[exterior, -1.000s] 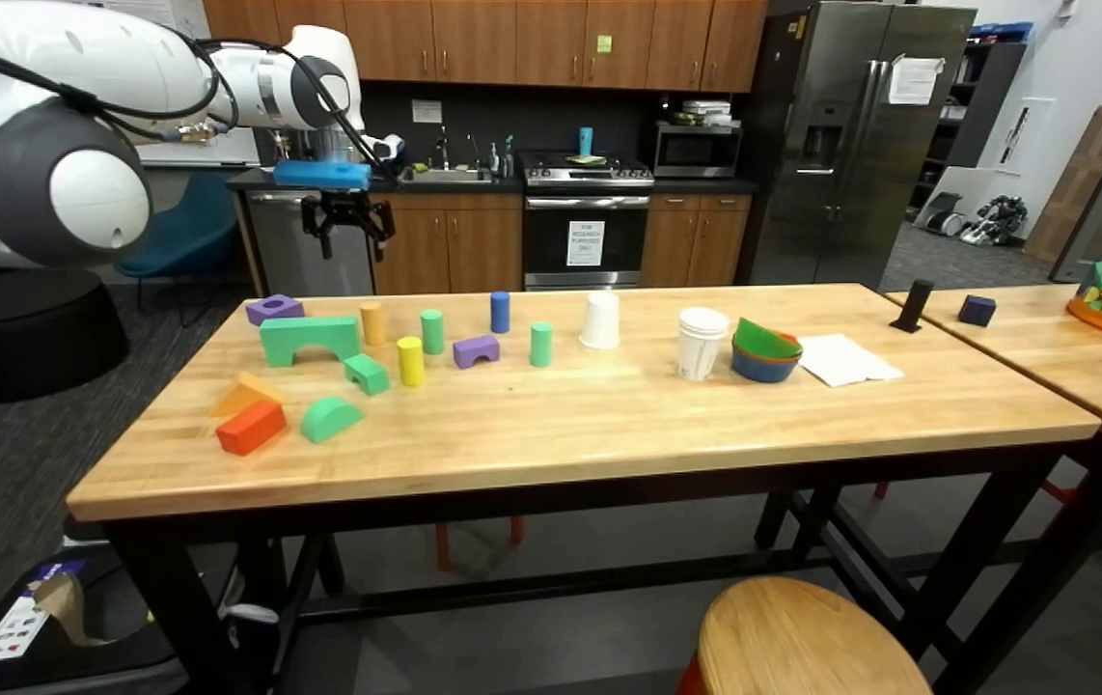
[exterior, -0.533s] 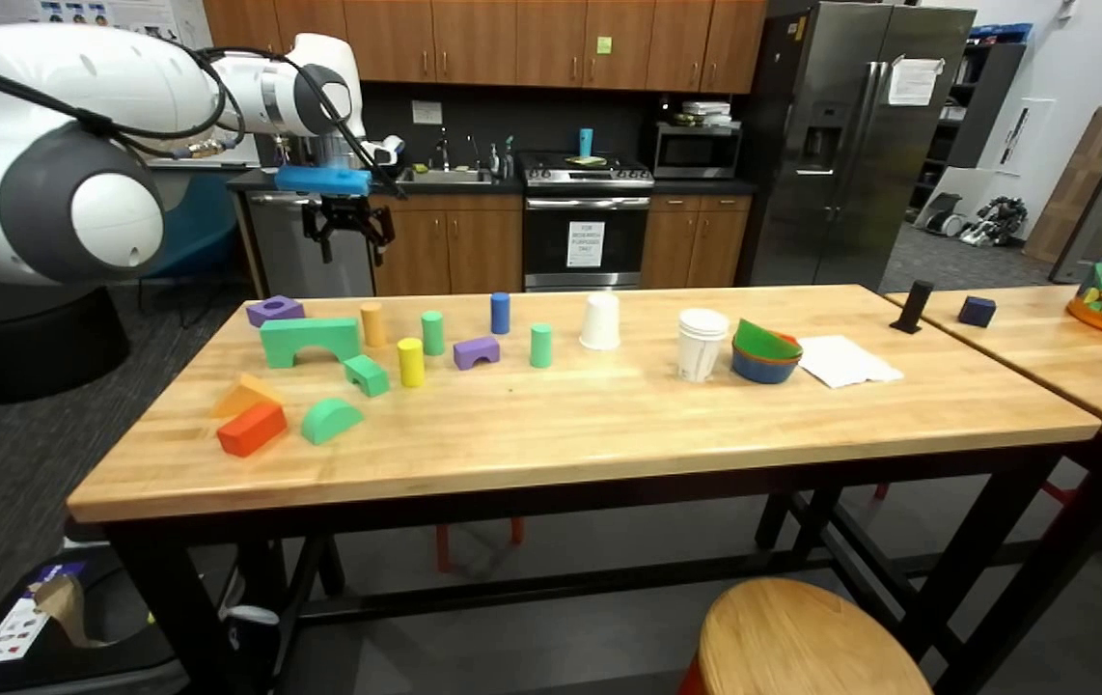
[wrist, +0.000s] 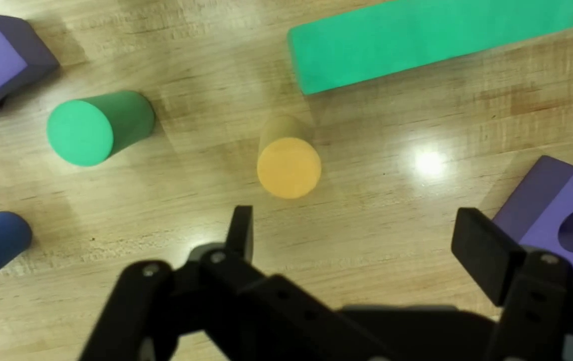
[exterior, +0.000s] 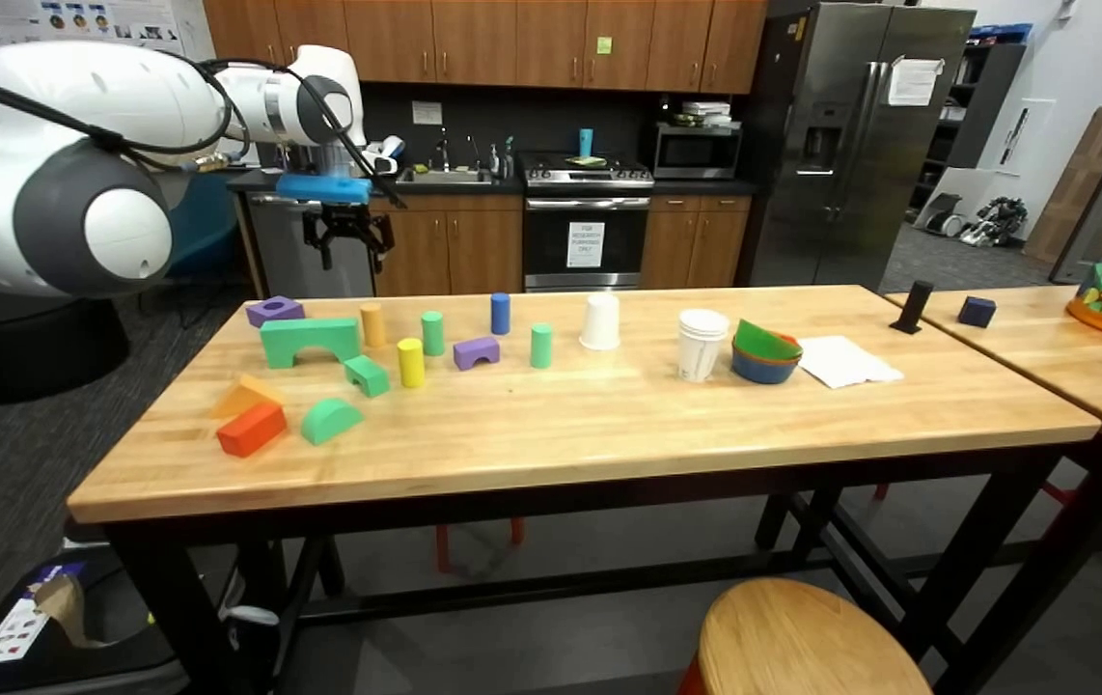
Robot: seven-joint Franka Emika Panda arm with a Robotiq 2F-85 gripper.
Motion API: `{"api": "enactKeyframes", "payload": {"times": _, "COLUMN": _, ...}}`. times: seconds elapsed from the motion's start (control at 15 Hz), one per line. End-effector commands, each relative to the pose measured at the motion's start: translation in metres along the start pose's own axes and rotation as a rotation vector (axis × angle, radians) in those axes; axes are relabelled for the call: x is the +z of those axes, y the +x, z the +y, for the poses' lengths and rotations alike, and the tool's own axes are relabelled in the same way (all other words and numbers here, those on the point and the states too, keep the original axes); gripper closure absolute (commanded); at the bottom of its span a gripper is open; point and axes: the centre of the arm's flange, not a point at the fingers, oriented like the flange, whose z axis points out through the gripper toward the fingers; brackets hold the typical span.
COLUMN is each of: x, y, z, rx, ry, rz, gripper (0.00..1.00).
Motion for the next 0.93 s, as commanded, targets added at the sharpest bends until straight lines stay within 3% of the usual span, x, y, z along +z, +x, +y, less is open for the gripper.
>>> {"api": "enactKeyframes", "payload": {"times": 0.0, "x": -0.004, "y": 0.026, "z": -0.006, "rx": 0.035, "ry": 0.021, "rz": 0.006, "gripper": 0.01}}
{"api": "enactKeyframes", "payload": {"times": 0.87, "x": 0.012, "y": 0.029, "z": -0.028, "rx": 0.036, "ry": 0.027, "rz": -0.004, "gripper": 0.0}}
